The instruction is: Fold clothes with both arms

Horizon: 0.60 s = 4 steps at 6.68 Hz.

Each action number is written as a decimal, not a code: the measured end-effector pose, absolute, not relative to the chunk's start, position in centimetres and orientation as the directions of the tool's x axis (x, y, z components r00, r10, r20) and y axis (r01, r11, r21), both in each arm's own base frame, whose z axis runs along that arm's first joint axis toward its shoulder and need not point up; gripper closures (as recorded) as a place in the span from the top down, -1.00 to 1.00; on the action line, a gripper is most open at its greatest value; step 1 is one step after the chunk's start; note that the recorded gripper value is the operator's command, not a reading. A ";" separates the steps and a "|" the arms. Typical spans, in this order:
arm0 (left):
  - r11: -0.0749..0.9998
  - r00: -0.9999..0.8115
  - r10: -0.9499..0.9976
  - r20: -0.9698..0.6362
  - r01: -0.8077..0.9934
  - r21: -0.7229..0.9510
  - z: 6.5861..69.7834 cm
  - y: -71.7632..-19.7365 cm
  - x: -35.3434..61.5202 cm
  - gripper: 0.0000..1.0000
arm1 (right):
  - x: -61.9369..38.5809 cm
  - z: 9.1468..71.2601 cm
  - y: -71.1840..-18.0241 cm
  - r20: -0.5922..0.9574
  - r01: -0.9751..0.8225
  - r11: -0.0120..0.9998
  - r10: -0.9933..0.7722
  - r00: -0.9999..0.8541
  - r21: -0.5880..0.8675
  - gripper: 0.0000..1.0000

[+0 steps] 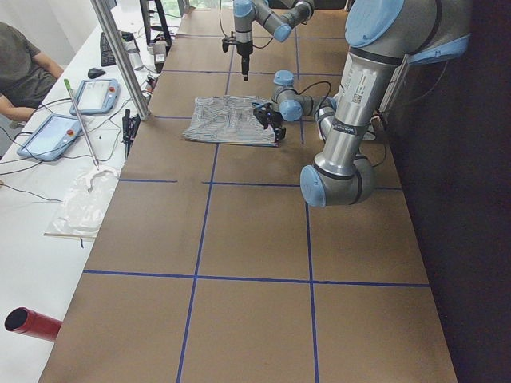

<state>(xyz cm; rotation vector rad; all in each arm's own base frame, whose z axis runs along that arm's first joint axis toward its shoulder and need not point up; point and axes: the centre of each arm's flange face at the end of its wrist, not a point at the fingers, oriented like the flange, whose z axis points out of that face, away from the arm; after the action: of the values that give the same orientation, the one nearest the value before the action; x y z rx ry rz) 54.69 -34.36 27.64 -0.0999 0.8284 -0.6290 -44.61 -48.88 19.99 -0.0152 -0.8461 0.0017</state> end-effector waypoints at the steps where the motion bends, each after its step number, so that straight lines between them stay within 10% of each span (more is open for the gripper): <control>1: 0.812 0.515 -0.563 -0.647 0.490 -0.317 28.3 -34.3 55.0 0.89 | -44.6 19.9 -48.8 0.749 0.002 1.000 0.011 0.662 -0.017 1.00; 4: 0.812 0.528 -0.565 -0.634 0.495 -0.311 29.2 -34.3 55.3 0.42 | -44.6 19.9 -48.7 0.750 0.000 1.000 0.013 0.661 -0.018 1.00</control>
<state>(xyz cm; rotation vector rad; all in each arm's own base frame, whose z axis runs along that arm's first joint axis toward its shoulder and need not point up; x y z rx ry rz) 55.32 -34.27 29.19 -0.0964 0.7928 -0.6339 -44.61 -48.68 19.87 -0.0174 -0.8487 0.0074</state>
